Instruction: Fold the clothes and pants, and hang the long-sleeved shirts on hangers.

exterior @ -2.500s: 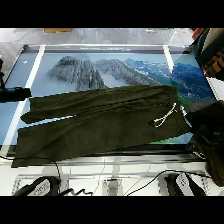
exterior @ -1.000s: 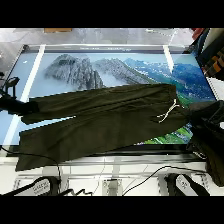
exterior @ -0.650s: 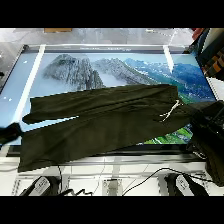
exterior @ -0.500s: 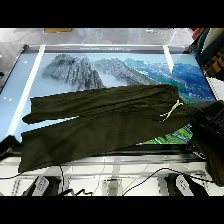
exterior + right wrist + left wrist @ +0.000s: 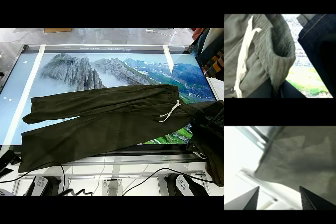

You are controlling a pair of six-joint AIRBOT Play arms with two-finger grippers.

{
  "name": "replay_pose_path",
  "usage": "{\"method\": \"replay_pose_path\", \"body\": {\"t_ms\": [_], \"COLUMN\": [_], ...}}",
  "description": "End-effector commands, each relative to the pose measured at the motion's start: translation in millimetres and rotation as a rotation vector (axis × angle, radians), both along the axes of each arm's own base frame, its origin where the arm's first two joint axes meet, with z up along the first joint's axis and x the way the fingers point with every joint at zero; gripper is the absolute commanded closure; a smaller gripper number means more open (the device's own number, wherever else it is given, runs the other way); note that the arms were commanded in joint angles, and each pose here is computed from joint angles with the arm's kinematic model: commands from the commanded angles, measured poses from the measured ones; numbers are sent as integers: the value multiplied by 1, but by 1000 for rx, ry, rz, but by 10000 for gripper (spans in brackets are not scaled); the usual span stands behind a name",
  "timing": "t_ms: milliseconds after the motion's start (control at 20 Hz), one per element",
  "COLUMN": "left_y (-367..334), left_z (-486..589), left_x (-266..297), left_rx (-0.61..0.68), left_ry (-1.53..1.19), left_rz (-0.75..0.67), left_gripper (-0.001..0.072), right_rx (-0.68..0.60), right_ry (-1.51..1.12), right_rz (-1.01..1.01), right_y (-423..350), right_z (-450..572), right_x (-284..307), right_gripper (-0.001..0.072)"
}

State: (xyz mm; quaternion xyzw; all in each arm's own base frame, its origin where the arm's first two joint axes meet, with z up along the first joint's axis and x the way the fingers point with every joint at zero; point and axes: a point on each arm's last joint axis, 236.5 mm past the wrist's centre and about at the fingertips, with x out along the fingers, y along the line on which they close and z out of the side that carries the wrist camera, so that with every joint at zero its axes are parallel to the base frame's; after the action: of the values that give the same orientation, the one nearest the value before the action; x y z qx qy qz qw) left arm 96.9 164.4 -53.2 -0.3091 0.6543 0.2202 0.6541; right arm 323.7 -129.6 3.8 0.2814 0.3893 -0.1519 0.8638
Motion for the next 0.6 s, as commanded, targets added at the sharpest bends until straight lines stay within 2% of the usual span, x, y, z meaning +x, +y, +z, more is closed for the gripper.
{"method": "replay_pose_path", "body": {"t_ms": [0,300,550], "left_y": [8,-6,12], "left_z": [-16,-42,-48], "left_x": [-25,-17,10], "left_rx": [-17,-159,-72], "left_ry": [105,69,-36], "left_rz": [-109,-255,-254], "left_gripper": [131,131,135], "right_rx": [6,5,23], "right_ry": [4,6,24], "right_rz": [5,5,20], "right_y": [2,2,7], "right_z": [0,-1,-3], "right_x": [-1,-1,-4], "right_gripper": [675,676,675]}}
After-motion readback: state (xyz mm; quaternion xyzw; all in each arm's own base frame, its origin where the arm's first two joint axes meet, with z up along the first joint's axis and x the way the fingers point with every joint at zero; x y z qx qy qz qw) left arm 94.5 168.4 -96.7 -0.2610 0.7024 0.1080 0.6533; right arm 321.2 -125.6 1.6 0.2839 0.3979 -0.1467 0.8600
